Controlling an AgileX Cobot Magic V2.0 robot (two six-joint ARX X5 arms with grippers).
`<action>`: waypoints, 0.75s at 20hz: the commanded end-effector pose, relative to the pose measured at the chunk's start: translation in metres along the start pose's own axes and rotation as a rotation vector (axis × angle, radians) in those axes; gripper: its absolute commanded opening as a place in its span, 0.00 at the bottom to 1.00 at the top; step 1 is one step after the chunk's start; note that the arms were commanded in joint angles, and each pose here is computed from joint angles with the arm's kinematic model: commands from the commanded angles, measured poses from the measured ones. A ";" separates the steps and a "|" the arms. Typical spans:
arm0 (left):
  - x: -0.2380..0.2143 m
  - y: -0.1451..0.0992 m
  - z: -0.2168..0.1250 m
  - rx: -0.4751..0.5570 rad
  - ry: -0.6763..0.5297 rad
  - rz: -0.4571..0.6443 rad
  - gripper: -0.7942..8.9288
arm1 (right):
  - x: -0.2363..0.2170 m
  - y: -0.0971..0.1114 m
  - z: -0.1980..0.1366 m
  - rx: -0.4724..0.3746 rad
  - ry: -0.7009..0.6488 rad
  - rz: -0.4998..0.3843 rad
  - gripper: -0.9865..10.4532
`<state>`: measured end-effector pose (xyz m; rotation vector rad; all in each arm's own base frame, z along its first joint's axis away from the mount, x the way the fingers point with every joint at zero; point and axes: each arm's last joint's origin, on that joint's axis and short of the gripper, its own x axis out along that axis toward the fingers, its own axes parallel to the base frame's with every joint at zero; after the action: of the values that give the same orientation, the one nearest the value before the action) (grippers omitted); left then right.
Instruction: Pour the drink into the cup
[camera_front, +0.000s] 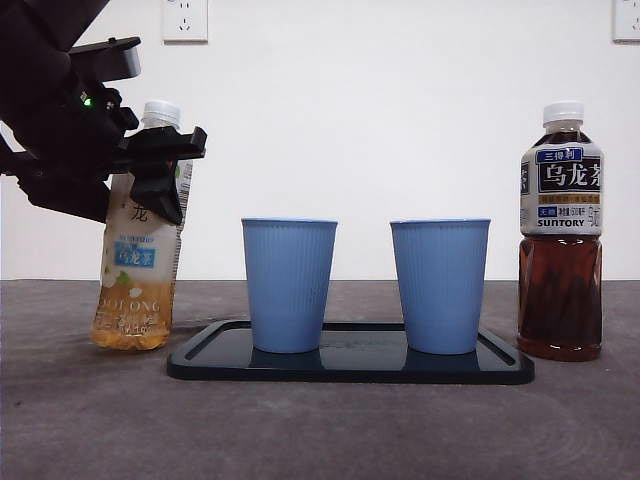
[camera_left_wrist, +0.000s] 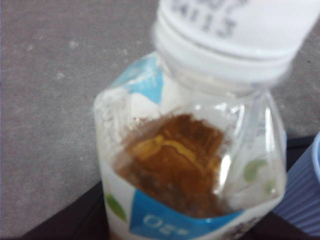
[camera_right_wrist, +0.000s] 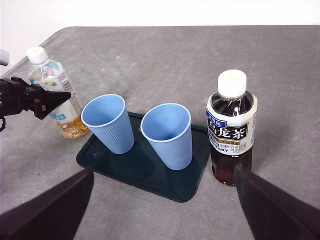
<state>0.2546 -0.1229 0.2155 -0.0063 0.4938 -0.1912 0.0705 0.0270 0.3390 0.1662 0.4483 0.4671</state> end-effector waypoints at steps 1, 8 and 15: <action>-0.001 -0.003 0.009 -0.029 -0.053 -0.013 0.27 | -0.001 0.001 0.002 -0.008 -0.002 0.010 0.48; 0.000 -0.002 0.006 -0.046 -0.018 -0.006 0.27 | -0.001 0.001 0.001 -0.005 0.009 0.007 0.48; 0.000 -0.002 0.004 -0.043 -0.002 -0.003 0.30 | -0.001 0.001 0.001 -0.005 0.008 0.007 0.48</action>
<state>0.2537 -0.1224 0.2138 -0.0359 0.5166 -0.1775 0.0699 0.0268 0.3375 0.1656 0.4655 0.4650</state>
